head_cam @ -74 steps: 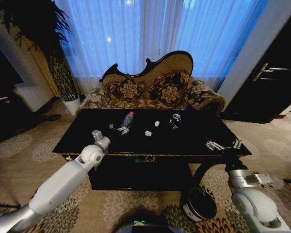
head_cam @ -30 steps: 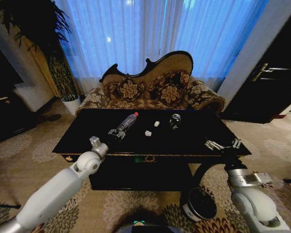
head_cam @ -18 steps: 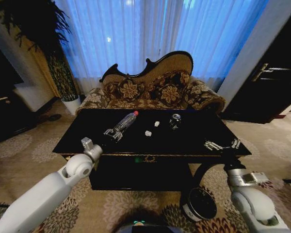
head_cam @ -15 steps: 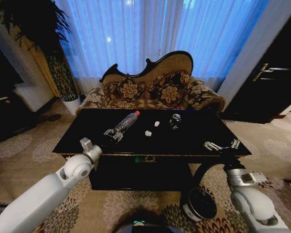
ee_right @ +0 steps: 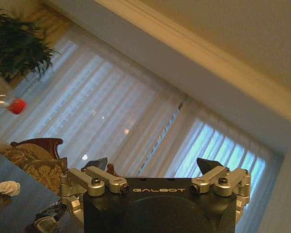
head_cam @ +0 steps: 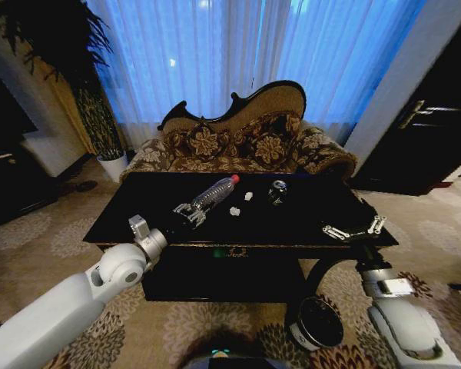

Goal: Move to the front of the table and place the trash on the table into the trash bin.

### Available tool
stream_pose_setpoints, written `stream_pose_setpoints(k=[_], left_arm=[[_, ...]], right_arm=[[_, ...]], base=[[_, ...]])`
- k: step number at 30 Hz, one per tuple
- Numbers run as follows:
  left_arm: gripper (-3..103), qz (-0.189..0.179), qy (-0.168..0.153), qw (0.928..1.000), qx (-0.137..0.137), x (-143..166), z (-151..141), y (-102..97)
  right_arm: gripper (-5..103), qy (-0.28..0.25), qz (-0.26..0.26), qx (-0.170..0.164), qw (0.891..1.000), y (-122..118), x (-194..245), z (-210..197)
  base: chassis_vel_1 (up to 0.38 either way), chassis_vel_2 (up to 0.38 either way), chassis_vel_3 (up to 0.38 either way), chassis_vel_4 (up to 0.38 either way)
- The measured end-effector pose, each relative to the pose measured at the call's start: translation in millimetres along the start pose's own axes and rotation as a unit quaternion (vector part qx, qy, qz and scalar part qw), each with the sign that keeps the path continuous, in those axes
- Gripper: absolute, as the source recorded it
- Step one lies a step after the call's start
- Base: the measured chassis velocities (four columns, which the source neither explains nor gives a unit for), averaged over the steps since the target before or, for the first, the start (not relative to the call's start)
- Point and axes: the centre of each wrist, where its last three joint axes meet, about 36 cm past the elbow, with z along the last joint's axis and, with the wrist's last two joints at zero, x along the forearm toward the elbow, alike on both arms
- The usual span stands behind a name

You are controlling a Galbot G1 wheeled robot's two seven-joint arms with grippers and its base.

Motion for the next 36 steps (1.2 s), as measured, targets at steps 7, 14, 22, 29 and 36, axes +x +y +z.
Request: stream_pose_setpoints(k=[7,14,22,29,36], left_arm=[[44,0.029,-0.003,0.9995,0.010,-13.7,-9.7,-9.1],[44,0.063,0.007,0.9971,0.042,-44.0,-14.6,-18.9],[44,0.093,0.017,0.9931,0.069,-73.4,-11.4,-40.6],[44,0.110,0.015,0.9900,0.087,-87.1,-12.2,-58.6],[44,0.132,0.023,0.9867,0.093,-112.0,-5.8,-75.6]], right_arm=[[100,-0.029,-0.017,0.059,0.998,2.2,1.3,-0.7],[100,-0.046,-0.027,0.094,0.994,8.5,5.2,1.3],[100,-0.056,-0.027,0.121,0.991,11.7,11.2,3.5],[100,-0.060,-0.031,0.132,0.989,11.4,10.8,6.1],[100,-0.059,-0.031,0.130,0.989,15.5,11.1,7.4]], base=[[0.000,0.000,0.000,0.000],[0.000,0.000,0.000,0.000],[0.000,0.000,0.000,0.000],[0.000,0.000,0.000,0.000],[0.000,0.000,0.000,0.000]])
